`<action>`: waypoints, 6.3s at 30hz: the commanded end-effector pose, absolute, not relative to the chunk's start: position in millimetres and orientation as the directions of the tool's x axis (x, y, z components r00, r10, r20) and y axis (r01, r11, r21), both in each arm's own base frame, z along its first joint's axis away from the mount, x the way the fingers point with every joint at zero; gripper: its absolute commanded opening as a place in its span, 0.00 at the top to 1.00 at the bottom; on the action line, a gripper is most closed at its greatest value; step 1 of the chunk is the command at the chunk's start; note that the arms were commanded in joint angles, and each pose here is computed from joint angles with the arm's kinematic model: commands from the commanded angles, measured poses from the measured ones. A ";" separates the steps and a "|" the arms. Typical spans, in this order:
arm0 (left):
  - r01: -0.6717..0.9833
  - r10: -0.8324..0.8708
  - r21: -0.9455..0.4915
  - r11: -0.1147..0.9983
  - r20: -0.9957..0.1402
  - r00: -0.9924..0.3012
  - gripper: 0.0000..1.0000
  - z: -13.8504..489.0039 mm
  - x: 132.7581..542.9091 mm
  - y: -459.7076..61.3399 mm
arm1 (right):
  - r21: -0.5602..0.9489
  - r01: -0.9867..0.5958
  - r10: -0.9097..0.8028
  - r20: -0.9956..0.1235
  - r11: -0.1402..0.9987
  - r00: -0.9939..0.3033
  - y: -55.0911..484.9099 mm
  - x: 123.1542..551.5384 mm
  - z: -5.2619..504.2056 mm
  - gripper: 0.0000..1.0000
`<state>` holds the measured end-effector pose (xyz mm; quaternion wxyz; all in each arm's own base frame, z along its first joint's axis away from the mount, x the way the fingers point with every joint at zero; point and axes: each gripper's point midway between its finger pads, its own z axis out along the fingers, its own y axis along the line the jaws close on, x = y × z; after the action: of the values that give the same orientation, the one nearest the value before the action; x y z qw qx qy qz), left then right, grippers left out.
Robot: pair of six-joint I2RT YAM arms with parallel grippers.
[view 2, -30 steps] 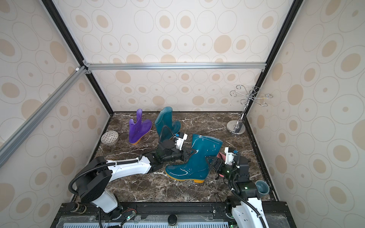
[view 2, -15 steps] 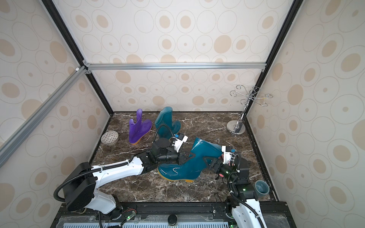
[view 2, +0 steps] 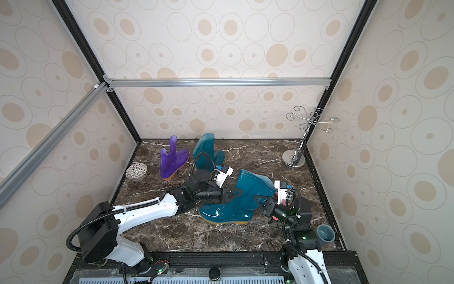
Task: Wipe the rubber boots with a cloth
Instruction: Pick up the rubber boot from the center of the board, then place the rubber boot at the center of the board, then reset both arms
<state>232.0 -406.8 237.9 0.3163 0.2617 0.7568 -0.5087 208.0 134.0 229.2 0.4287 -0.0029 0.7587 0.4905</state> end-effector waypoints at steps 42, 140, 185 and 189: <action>0.692 0.171 0.067 0.719 -0.982 -0.083 0.00 345.9 243.1 -266.5 | 0.662 -0.038 0.659 -0.749 0.748 -0.072 98.1 377.2 418.6 1.00; 0.170 0.061 0.052 0.984 -0.997 -0.050 0.00 300.4 260.4 -127.4 | 0.319 0.195 0.330 -0.944 0.928 -0.028 66.5 285.5 337.6 0.01; -0.417 -0.059 -0.029 0.908 -0.997 -0.058 0.00 148.7 349.7 70.0 | -0.136 0.273 -0.018 -0.919 0.952 -0.394 -23.7 395.4 99.2 0.01; -0.180 0.022 0.036 0.983 -0.997 -0.079 0.00 139.8 368.6 32.9 | -0.100 0.206 -0.032 -0.951 0.974 -0.308 -15.8 392.0 94.5 0.02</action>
<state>348.1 66.4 118.4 0.6289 -0.1370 0.7518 0.1433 393.1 -27.2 101.7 0.5584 0.0944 0.8143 -0.1269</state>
